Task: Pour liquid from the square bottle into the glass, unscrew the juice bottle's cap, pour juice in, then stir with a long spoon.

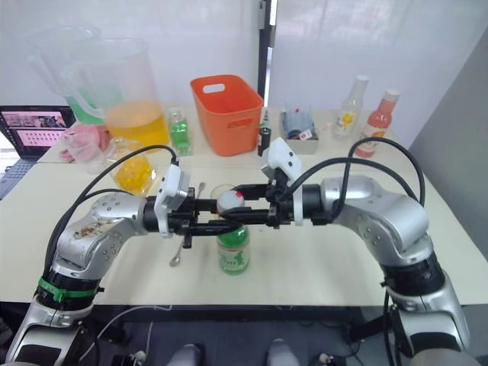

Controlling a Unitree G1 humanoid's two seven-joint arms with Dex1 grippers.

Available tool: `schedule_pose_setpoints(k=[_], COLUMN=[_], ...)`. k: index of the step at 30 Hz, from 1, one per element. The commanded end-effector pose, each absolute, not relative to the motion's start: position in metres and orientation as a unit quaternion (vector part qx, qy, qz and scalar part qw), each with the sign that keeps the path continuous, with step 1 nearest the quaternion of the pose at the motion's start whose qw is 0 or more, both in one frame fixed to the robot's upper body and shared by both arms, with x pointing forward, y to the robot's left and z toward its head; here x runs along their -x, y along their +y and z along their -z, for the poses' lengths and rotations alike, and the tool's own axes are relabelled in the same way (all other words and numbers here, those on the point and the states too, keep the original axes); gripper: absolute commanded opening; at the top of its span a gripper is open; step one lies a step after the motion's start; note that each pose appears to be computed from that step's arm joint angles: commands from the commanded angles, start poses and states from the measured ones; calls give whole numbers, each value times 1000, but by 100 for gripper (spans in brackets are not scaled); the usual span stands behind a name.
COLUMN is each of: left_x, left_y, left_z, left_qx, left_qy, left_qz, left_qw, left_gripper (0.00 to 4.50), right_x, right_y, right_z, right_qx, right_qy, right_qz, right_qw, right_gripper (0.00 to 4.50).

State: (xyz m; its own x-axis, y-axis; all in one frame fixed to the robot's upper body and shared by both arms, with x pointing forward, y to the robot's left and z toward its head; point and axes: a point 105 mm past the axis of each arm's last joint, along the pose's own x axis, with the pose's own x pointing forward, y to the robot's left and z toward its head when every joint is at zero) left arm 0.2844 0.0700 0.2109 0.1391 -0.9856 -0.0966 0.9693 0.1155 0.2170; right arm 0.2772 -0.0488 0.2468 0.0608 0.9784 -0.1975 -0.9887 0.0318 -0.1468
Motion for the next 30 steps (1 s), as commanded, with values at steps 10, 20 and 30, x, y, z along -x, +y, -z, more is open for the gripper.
schedule_pose_setpoints(k=[10, 20, 30], left_x=[-273, -275, -278], left_y=[64, 62, 57], left_z=[-214, -212, -210], left_qx=[-132, -132, -122], left_qy=[-45, -46, -48], left_qz=[649, 651, 663], left_qw=[748, 746, 737], left_gripper=[145, 145, 145], right_x=[-267, -268, -247], right_y=[-47, -52, -65], right_z=[-242, -270, -283], right_qx=[216, 190, 119], right_qy=[8, -24, -87], right_qz=[-816, -794, -671], right_qw=[536, 576, 727], right_gripper=[173, 447, 447])
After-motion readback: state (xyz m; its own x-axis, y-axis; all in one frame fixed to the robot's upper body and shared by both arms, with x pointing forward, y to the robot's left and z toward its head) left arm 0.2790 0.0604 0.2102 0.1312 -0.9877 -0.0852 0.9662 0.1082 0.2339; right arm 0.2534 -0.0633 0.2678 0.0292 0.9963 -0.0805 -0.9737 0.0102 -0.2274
